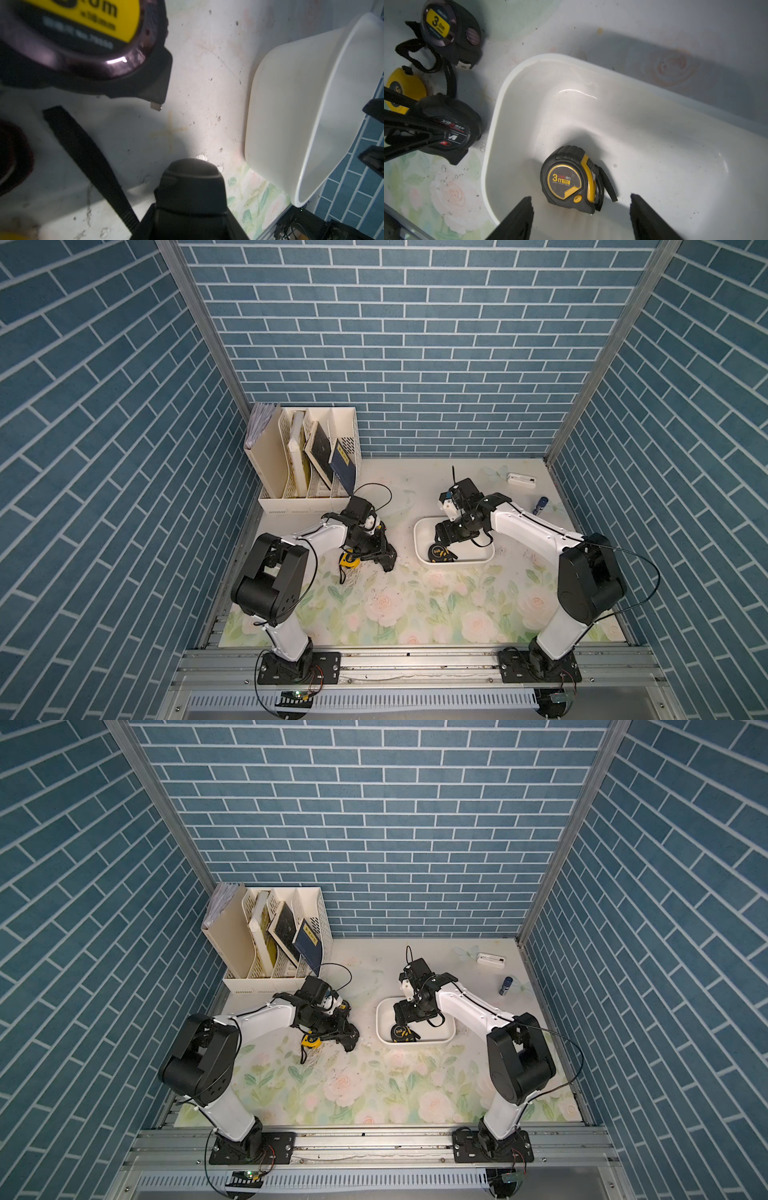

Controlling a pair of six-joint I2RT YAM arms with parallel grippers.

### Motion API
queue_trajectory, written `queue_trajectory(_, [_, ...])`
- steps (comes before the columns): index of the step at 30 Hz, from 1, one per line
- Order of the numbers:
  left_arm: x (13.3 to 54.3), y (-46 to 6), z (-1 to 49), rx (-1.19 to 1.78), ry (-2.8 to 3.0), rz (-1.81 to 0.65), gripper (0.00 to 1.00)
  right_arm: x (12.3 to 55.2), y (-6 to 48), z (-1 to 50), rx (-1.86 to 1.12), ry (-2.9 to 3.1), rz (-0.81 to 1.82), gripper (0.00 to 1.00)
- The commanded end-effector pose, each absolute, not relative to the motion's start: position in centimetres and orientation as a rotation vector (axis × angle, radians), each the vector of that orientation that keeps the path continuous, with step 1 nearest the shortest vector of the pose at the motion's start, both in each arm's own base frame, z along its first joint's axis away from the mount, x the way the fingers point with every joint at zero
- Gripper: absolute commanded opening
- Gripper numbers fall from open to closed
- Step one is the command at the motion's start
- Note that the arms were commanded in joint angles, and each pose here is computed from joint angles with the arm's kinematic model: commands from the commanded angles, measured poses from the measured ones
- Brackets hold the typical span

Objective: Take the tape measure out of the storage box
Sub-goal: Place the tape measure at the center of the board.

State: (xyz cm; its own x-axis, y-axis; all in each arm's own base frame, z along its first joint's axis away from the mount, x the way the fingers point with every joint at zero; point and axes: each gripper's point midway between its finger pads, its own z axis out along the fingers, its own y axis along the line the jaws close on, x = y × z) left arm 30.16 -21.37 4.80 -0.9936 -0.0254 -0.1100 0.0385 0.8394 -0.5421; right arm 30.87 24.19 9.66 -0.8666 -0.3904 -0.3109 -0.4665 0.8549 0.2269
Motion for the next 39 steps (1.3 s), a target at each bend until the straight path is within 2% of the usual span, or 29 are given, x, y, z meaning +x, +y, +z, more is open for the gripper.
queue_trajectory(1, [29.7, -19.5, 2.3, -0.030, 2.967, -0.699, 0.09, 29.7, 24.2, 9.1, -0.697, 2.844, 0.445, 0.77])
queue_trajectory(4, [29.5, -19.4, 2.3, -0.029, 2.973, -0.686, 0.19, 29.4, 24.1, 8.7, -0.707, 2.860, 0.442, 0.78])
queue_trajectory(9, [29.6, -18.8, 2.1, -0.038, 2.982, -0.634, 0.44, 29.7, 24.4, 8.8, -0.705, 2.847, 0.447, 0.78])
queue_trajectory(16, [29.4, -18.1, 2.0, -0.050, 2.992, -0.577, 0.64, 29.8, 24.3, 9.1, -0.700, 2.842, 0.438, 0.78])
queue_trajectory(23, [29.7, -17.7, 2.9, -0.062, 2.975, -0.536, 0.74, 29.9, 24.4, 9.0, -0.704, 2.839, 0.438, 0.79])
queue_trajectory(30, [31.0, -16.8, 6.2, -0.065, 2.905, -0.458, 0.86, 30.0, 24.3, 7.9, -0.709, 2.862, 0.417, 0.80])
queue_trajectory(39, [31.9, -16.7, 9.1, -0.062, 2.842, -0.438, 0.89, 30.4, 25.0, 6.9, -0.729, 2.877, 0.380, 0.80])
